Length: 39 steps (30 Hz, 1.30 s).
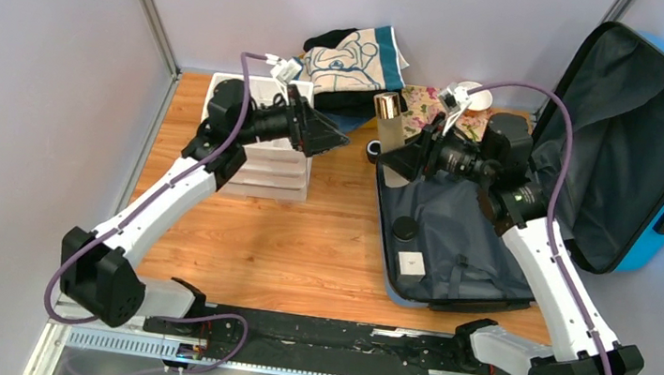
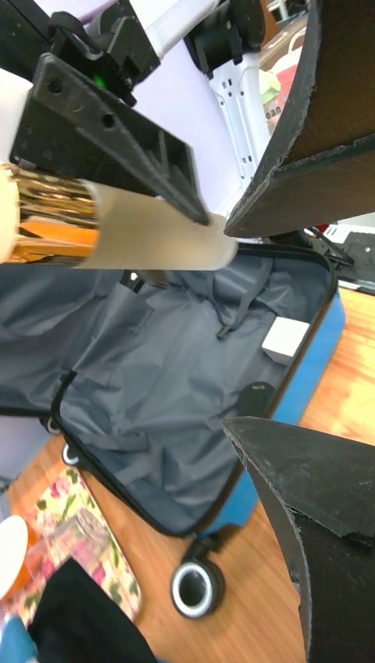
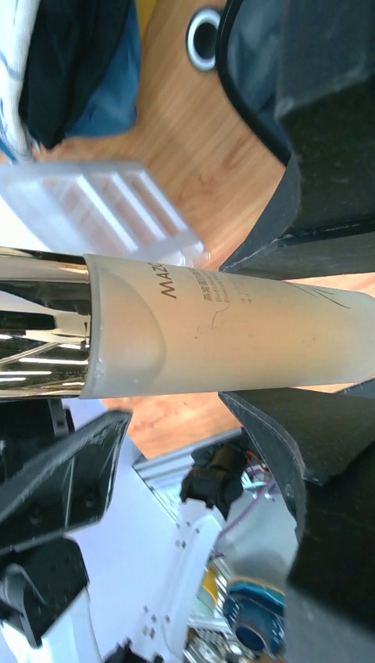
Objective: Open, take out, and arrange the luggage
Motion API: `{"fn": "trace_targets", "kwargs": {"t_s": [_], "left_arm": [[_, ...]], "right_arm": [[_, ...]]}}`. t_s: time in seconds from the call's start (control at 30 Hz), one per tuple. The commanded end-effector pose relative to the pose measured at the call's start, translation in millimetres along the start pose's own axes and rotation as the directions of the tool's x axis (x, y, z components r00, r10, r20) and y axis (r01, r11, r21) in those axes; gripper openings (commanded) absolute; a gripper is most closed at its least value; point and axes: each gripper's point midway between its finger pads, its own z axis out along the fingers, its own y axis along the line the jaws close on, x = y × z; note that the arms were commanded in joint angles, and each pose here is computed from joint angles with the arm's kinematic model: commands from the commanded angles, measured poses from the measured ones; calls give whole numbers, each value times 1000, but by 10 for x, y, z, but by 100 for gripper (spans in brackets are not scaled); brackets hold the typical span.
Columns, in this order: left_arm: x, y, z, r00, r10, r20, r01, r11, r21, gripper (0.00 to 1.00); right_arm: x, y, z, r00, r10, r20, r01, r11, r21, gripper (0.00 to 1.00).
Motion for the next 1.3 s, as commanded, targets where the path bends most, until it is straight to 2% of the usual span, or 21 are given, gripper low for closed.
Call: {"fn": "trace_targets", "kwargs": {"t_s": [0.0,0.3,0.63,0.7,0.8,0.97,1.03,1.07,1.1,1.2,1.23,1.27], "left_arm": [[-235,-328,229,993,103,65,-109,990,92,91],[-171,-581,317,992,75,101,-97,968,233,91],[-141,-653,421,994,59,92,-81,961,266,91],[-103,-625,435,996,49,79,-68,964,256,90],[-89,-608,454,996,40,77,-58,967,247,83],[-101,-607,468,996,28,79,-47,967,250,67],[-99,-612,466,996,25,80,-44,966,254,55],[-92,-613,464,997,21,79,-41,966,257,48],[-94,-616,461,997,17,80,-37,966,257,30],[-165,-568,434,994,24,108,-47,975,218,0],[-213,-545,419,992,31,123,-55,978,203,0],[-312,-526,413,987,53,149,-80,980,181,0]], "right_arm": [[-218,479,25,995,-58,76,69,986,-152,0],[-193,648,156,997,-20,71,35,977,-209,0],[-186,630,271,998,-23,63,36,976,-217,0],[-184,667,274,998,-36,60,49,971,-233,0],[-157,735,279,997,-60,55,72,965,-253,0],[-96,795,290,997,-68,39,77,956,-284,0],[-94,788,294,996,-77,39,85,955,-283,0],[-94,781,292,996,-77,38,84,956,-280,0],[-105,788,290,996,-82,41,90,956,-280,0],[-111,697,293,997,-64,31,69,972,-226,1],[-144,686,275,997,-68,37,75,974,-215,19],[-148,633,254,998,-56,29,61,979,-195,31]]}}
